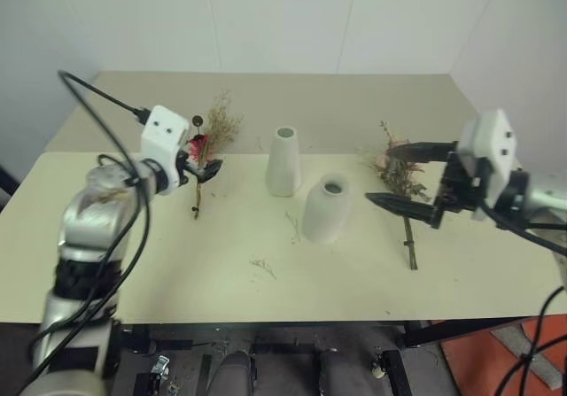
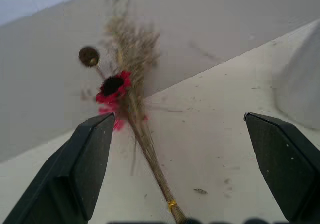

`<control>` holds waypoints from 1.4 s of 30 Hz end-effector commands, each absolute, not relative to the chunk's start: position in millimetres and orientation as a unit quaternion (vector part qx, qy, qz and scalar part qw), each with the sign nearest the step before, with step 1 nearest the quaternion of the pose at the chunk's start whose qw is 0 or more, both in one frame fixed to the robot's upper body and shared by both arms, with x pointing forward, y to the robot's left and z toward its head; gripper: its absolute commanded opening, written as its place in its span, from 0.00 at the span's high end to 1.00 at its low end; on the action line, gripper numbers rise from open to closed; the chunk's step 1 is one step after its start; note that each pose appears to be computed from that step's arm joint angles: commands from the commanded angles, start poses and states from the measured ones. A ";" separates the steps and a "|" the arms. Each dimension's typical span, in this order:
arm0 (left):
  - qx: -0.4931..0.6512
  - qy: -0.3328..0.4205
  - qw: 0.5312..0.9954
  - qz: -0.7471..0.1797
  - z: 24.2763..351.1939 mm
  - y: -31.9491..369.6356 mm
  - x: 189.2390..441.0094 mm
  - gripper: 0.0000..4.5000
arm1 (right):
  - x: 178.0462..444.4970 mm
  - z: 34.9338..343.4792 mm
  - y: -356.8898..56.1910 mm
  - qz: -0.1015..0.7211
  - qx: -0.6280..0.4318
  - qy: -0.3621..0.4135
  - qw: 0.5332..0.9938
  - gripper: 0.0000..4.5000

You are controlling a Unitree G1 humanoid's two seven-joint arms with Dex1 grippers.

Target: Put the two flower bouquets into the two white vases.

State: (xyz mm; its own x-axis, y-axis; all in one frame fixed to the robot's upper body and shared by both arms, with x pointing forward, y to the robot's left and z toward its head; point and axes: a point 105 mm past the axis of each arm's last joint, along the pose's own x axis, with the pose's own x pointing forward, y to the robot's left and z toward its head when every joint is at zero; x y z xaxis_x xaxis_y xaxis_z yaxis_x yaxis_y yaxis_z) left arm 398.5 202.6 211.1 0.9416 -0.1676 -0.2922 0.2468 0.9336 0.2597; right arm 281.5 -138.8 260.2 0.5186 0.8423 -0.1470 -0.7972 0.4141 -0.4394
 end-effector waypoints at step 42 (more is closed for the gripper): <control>0.077 0.263 0.962 0.009 175.1 208.5 468.1 0.99 | 280.2 266.4 -148.6 0.431 -0.245 -0.055 0.867 0.00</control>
